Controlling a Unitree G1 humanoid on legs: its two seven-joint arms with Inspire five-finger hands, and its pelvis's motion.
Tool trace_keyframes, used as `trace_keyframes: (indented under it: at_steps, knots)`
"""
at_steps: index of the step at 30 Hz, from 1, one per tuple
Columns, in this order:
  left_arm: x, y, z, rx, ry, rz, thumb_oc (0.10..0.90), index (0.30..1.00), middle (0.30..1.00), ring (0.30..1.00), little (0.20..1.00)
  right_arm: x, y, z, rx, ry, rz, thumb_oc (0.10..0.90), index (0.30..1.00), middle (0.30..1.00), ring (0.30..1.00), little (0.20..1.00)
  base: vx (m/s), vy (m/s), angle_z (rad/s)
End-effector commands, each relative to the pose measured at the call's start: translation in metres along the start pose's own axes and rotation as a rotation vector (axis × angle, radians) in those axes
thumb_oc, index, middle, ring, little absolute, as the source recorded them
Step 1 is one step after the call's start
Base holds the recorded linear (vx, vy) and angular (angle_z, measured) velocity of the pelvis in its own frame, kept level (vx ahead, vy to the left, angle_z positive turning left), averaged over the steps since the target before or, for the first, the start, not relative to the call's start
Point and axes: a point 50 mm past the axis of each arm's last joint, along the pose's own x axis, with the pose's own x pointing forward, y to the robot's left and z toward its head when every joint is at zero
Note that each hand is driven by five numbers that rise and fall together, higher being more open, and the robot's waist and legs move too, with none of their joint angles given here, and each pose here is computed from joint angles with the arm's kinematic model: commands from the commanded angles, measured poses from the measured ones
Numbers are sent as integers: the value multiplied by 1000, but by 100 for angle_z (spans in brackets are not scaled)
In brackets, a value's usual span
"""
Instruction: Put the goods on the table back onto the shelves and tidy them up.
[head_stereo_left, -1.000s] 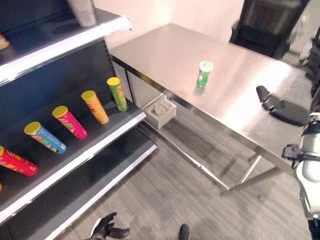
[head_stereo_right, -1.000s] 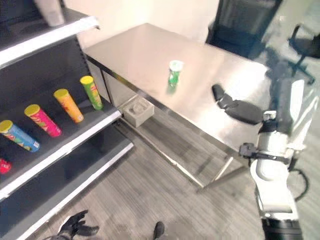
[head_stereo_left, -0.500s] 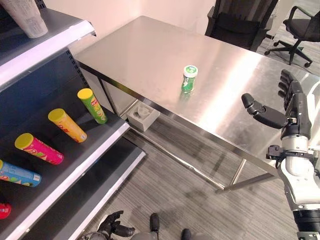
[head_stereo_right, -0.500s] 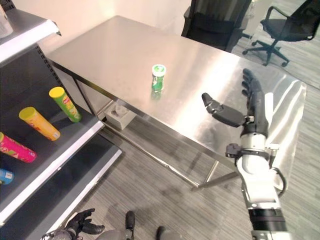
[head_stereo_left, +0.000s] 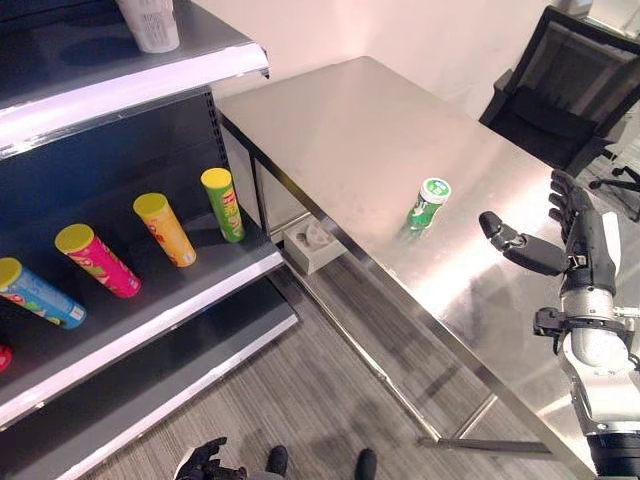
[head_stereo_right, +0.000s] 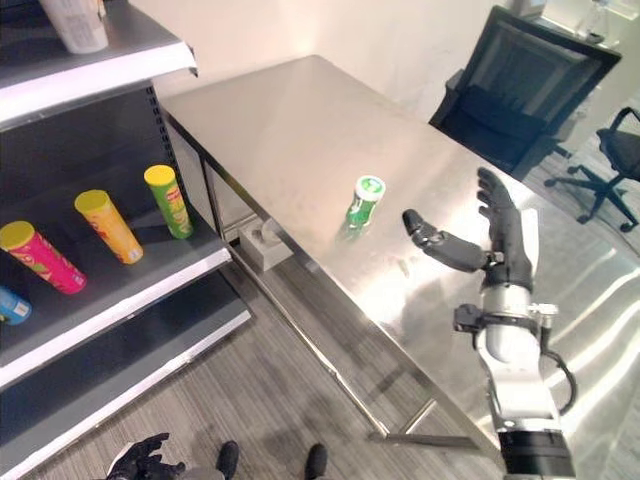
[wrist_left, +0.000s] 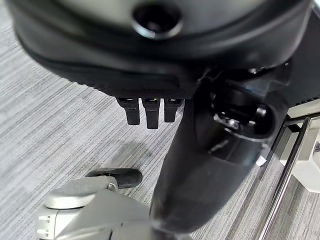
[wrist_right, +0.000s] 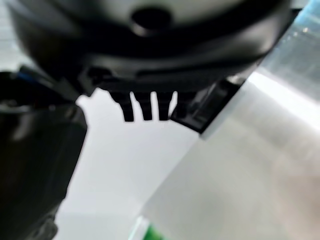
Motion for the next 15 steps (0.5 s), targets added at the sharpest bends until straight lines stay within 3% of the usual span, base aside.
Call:
trace_keyframes:
  at_steps: [1, 10, 15]
  knots:
    - [5, 7, 17, 28, -60, 6, 800, 900, 900, 900, 900, 20, -24, 37, -45, -180, -92, 800, 900, 900, 900, 900, 68, -53, 16]
    - [2, 11, 12, 2, -57, 9, 800, 900, 900, 900, 900, 33, -17, 23, -93, -100, -88, 800, 900, 900, 900, 900, 17, -16, 6]
    - [1, 16, 11, -6, -56, 23, 800, 900, 900, 900, 900, 49, -20, 37, -118, -143, -121, 800, 900, 900, 900, 900, -6, 6, 15]
